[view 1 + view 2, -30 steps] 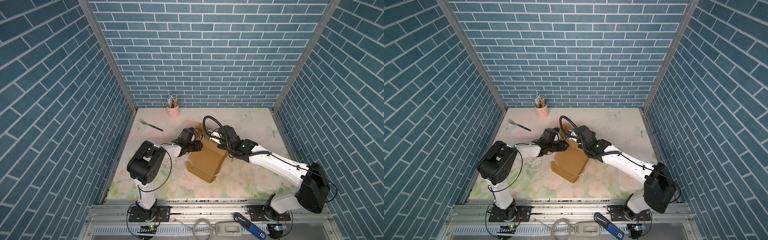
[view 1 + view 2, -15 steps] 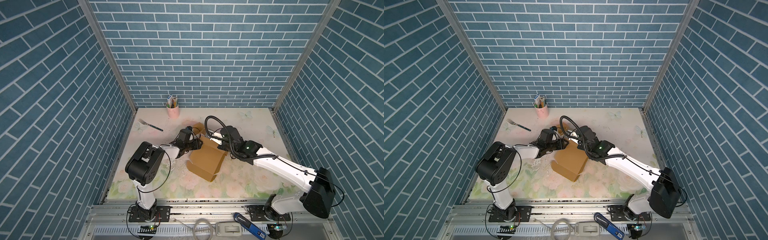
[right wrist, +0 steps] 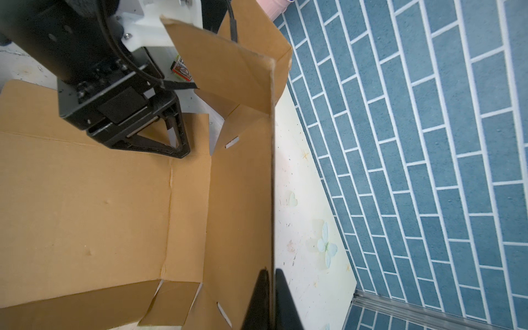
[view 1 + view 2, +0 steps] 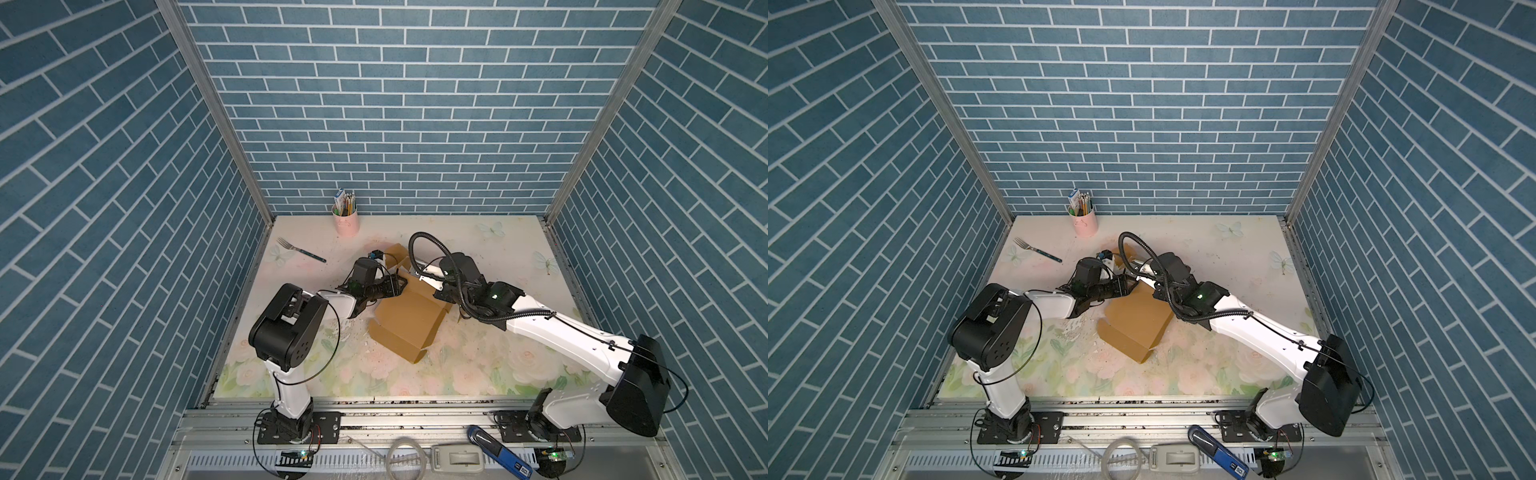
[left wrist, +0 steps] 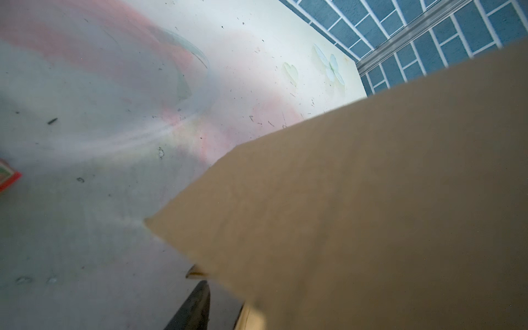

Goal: Fold the paper box

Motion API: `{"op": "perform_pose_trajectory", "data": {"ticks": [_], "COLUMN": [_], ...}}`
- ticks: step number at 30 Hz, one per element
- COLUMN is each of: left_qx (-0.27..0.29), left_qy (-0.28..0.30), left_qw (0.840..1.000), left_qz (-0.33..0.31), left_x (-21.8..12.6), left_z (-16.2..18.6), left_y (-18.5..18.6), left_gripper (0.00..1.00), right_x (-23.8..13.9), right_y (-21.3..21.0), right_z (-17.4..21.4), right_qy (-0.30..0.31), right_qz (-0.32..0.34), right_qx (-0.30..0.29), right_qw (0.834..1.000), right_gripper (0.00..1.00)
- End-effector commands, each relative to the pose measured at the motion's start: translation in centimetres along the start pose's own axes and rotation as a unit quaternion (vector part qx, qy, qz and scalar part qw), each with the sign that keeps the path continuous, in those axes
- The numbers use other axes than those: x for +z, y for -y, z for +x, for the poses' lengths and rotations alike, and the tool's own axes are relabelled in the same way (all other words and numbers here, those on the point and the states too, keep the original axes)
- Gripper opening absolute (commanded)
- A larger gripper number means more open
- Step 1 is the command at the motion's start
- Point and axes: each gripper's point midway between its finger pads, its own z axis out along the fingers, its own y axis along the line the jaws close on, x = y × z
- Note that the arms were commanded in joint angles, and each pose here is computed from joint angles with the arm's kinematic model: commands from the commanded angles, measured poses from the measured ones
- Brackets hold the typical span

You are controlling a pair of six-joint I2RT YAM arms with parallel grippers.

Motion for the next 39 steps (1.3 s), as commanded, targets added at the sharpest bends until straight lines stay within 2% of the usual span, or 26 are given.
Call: {"op": "perform_pose_trajectory", "data": {"ticks": [1, 9, 20, 31, 39], "left_qx": [0.007, -0.011, -0.009, 0.010, 0.015], "left_qy": [0.017, 0.041, 0.015, 0.020, 0.031], "left_qw": [1.000, 0.998, 0.999, 0.999, 0.998], "left_qz": [-0.003, -0.056, -0.051, 0.033, 0.059], "left_x": [-1.2, -3.5, -2.0, -1.1, -1.7], "left_z": [-0.9, -0.8, -0.5, -1.5, -2.1], "left_y": [0.4, -2.0, -2.8, 0.0, 1.3], "left_gripper": [0.56, 0.59, 0.60, 0.58, 0.55], "right_x": [-0.2, -1.1, -1.9, -1.6, -1.1], "right_y": [-0.4, -0.4, -0.3, -0.9, -1.2], "right_z": [0.0, -0.5, -1.3, -1.2, -1.0], "right_qy": [0.001, 0.017, 0.036, 0.030, 0.024], "right_qz": [-0.005, -0.012, -0.019, -0.027, -0.029], "right_qx": [0.006, 0.012, 0.018, 0.017, 0.016], "right_qw": [1.000, 1.000, 0.999, 0.999, 0.999], "right_gripper": [0.07, 0.08, 0.08, 0.08, 0.08]}}
